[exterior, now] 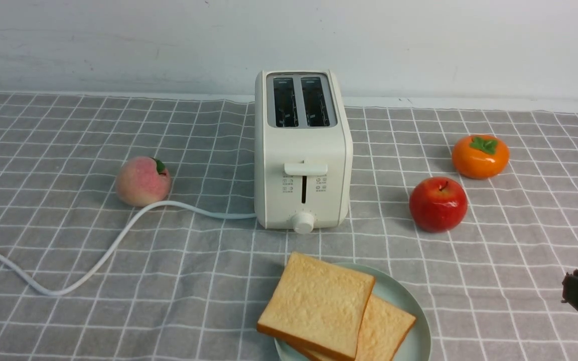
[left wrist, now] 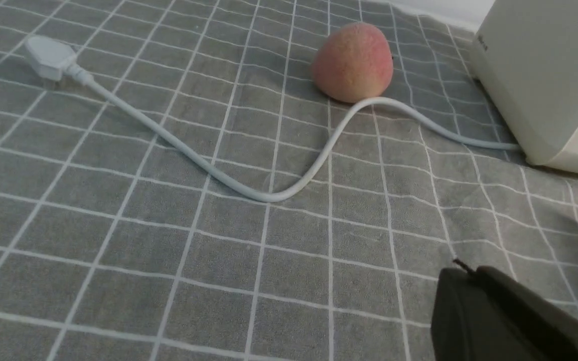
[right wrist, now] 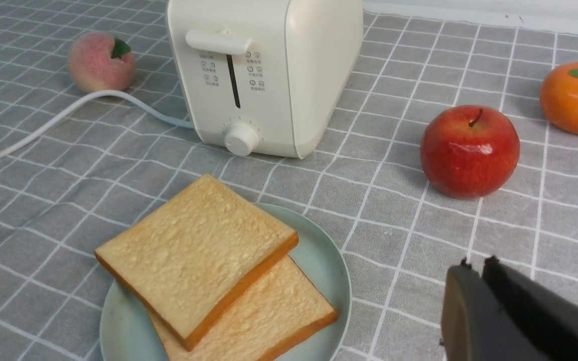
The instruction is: Take toasted bread from bread machine on grey coffee table place on plate.
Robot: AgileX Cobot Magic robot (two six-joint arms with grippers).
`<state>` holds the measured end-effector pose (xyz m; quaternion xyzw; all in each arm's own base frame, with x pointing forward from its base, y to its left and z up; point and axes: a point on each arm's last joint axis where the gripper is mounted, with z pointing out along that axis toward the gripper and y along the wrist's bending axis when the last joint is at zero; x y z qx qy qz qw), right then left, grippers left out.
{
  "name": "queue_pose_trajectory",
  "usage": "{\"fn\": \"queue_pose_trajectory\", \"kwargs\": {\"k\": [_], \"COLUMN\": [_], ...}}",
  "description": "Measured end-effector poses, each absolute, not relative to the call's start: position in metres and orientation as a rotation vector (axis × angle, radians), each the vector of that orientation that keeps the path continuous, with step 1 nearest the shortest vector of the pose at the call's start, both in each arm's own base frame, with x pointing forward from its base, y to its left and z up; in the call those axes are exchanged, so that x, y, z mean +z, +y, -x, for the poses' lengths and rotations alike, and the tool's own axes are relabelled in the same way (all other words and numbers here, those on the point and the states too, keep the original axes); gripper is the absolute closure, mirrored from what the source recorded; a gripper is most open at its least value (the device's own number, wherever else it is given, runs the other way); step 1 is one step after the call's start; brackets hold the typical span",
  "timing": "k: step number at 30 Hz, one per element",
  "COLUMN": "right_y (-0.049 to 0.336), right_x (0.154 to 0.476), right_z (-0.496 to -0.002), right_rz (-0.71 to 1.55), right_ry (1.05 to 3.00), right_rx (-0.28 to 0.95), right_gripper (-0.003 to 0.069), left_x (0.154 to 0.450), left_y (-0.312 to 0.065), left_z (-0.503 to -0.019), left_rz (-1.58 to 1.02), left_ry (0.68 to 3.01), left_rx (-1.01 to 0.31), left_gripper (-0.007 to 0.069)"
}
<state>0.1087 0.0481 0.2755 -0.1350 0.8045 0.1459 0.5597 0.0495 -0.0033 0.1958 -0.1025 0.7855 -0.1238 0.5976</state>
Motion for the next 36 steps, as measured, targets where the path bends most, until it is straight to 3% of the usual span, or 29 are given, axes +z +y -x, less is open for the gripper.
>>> {"fn": "queue_pose_trajectory", "kwargs": {"k": [5, 11, 36], "right_y": [0.048, 0.048, 0.048], "right_x": [0.276, 0.275, 0.275], "right_z": [-0.109, -0.109, -0.109], "right_rz": [0.318, 0.319, 0.32], "right_ry": [1.896, 1.9, 1.903], "right_rx": [0.344, 0.344, 0.343], "right_gripper": [0.0608, 0.0599, 0.0568], "left_x": [0.18, 0.167, 0.167], "left_y": [-0.003, -0.002, -0.003], "left_z": [-0.054, -0.052, -0.052], "left_rz": [0.222, 0.214, 0.186], "left_ry": [1.787, 1.904, 1.905], "left_rx": [-0.281, -0.228, -0.224], "left_gripper": [0.0639, 0.0639, 0.0638]}}
